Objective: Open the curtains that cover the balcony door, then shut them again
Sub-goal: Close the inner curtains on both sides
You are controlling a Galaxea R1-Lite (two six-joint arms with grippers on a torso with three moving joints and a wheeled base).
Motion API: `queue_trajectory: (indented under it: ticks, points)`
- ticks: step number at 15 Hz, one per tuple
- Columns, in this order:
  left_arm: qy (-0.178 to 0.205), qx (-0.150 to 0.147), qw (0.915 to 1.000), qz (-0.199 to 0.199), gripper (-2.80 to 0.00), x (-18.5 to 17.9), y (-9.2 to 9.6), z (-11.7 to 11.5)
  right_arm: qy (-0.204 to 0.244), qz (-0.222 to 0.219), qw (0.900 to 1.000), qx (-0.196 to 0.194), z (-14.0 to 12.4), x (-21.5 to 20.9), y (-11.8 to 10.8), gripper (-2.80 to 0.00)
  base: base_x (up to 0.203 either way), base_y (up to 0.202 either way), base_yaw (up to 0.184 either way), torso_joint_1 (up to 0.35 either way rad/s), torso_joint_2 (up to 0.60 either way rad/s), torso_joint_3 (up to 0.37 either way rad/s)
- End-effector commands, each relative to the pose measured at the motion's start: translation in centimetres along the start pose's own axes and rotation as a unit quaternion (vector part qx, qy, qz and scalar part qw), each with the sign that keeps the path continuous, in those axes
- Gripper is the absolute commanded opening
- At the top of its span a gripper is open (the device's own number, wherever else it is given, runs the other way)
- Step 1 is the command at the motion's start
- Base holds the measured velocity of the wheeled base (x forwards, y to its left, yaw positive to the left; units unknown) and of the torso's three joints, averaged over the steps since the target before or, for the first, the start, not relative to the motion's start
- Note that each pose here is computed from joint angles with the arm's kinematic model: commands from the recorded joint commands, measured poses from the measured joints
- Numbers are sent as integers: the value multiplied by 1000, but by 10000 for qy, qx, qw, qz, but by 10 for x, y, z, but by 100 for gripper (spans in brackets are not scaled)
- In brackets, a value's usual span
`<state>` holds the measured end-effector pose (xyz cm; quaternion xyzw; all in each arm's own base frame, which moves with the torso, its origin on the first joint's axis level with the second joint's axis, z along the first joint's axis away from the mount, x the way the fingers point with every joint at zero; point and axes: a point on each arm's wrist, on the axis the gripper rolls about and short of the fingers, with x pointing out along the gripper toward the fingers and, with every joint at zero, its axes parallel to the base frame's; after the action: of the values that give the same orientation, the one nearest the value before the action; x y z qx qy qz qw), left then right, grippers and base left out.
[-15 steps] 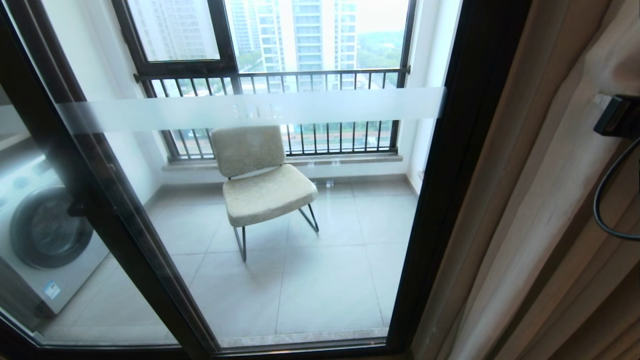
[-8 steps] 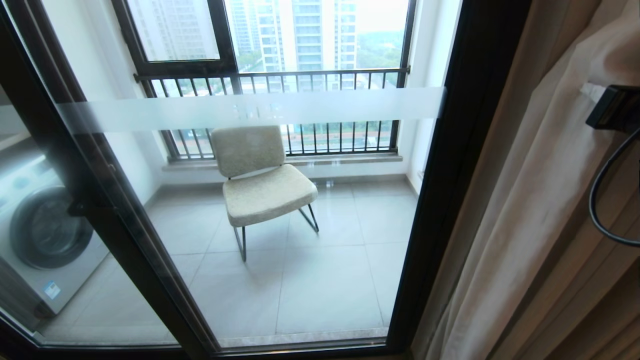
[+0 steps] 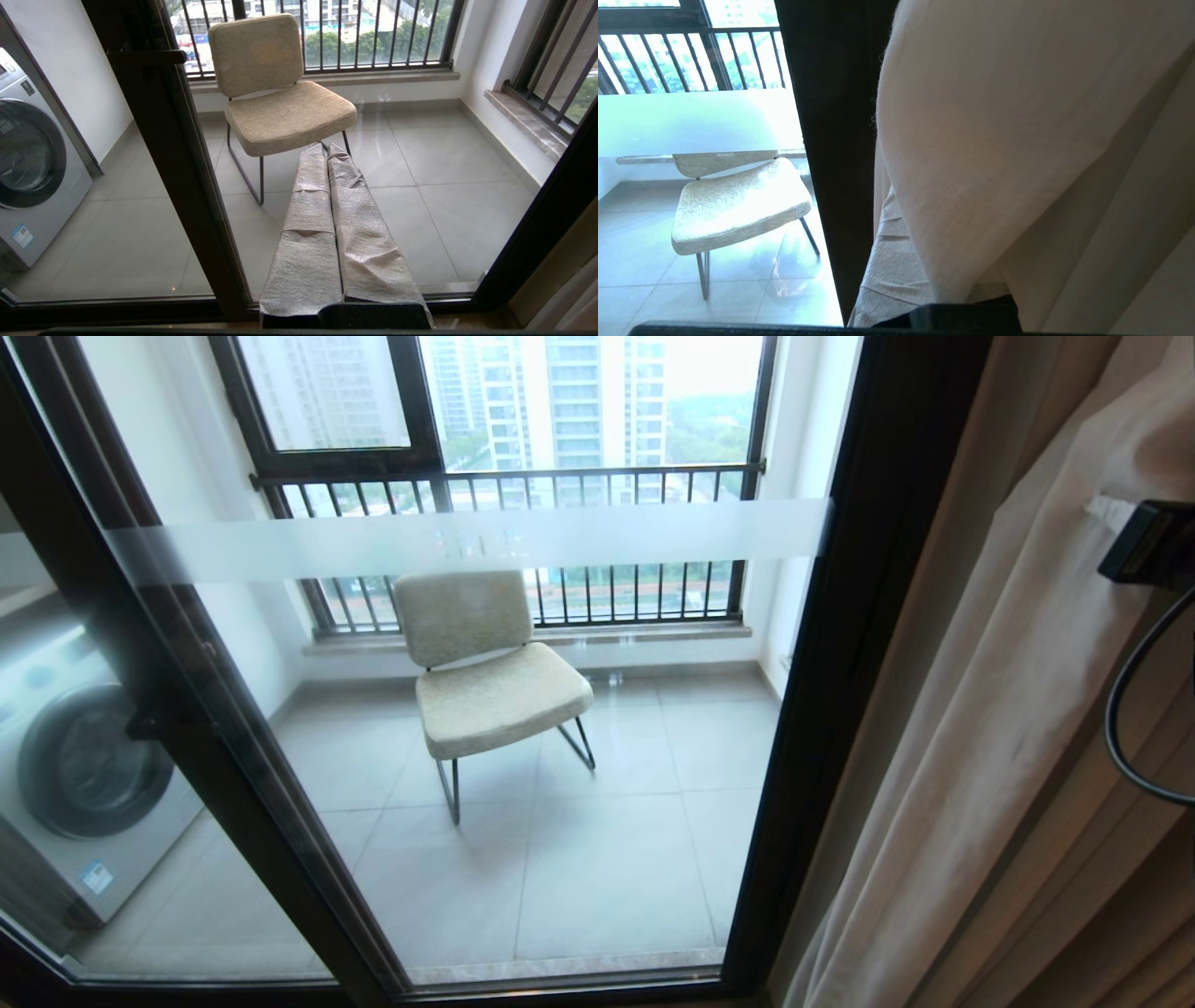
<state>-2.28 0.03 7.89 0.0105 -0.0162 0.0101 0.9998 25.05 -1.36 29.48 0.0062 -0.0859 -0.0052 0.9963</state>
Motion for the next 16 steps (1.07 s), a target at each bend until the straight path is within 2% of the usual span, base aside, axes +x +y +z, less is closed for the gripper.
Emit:
queue_trajectory:
  ticks: [1,7,16]
  points:
    - [-5,1,10000,2,-280,0,0,0,6,8,10000,0,-1,0,0,-280,0,0,0,0,0,0]
    - [-5,1,10000,9,-280,0,0,0,224,26,9997,22,-14,-4,1,-280,0,0,0,0,0,0]
    - [-11,-7,10000,9,-280,0,0,0,232,24,9997,45,-14,-5,1,-280,0,0,0,0,0,0]
